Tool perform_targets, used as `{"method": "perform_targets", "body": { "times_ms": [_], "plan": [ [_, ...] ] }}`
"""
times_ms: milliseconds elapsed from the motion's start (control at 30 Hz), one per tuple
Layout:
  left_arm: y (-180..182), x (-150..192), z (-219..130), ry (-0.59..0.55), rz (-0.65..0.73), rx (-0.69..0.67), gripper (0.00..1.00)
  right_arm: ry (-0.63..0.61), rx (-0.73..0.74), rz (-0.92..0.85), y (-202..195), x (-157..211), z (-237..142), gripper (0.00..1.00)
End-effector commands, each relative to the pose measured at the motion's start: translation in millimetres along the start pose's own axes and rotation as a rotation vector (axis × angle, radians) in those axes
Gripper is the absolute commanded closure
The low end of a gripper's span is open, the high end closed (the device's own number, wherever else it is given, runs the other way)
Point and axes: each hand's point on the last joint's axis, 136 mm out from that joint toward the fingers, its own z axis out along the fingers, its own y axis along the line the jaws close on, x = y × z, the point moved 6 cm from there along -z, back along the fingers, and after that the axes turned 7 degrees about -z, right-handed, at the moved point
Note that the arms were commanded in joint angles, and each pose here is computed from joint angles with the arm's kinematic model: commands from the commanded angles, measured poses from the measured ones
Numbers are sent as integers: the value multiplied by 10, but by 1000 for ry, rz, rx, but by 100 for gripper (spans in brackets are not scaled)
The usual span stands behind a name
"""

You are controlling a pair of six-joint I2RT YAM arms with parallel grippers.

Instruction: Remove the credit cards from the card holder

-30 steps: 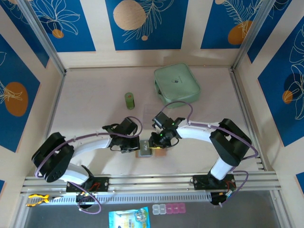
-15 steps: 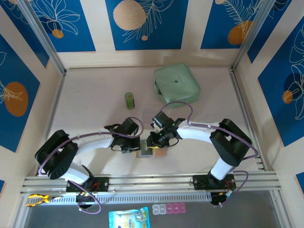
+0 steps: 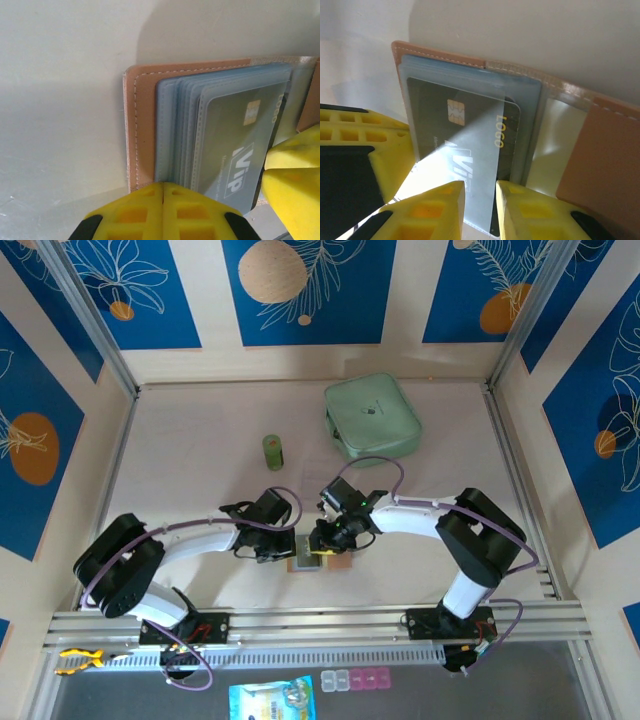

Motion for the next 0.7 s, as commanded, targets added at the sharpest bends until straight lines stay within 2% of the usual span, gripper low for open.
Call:
{"method": "perform_targets", "body": {
  "times_ms": [0, 433, 667],
  "plan": [
    [115, 77, 52, 33, -17, -40, 100, 15, 85, 24, -109, 67, -35, 74],
    [-3, 22, -130, -14, 1, -26, 100, -57, 49, -18, 14, 44, -251, 74],
    [-197, -5, -210, -11, 16, 57, 100, -60, -9, -15, 20, 60, -264, 73]
  ]
}}
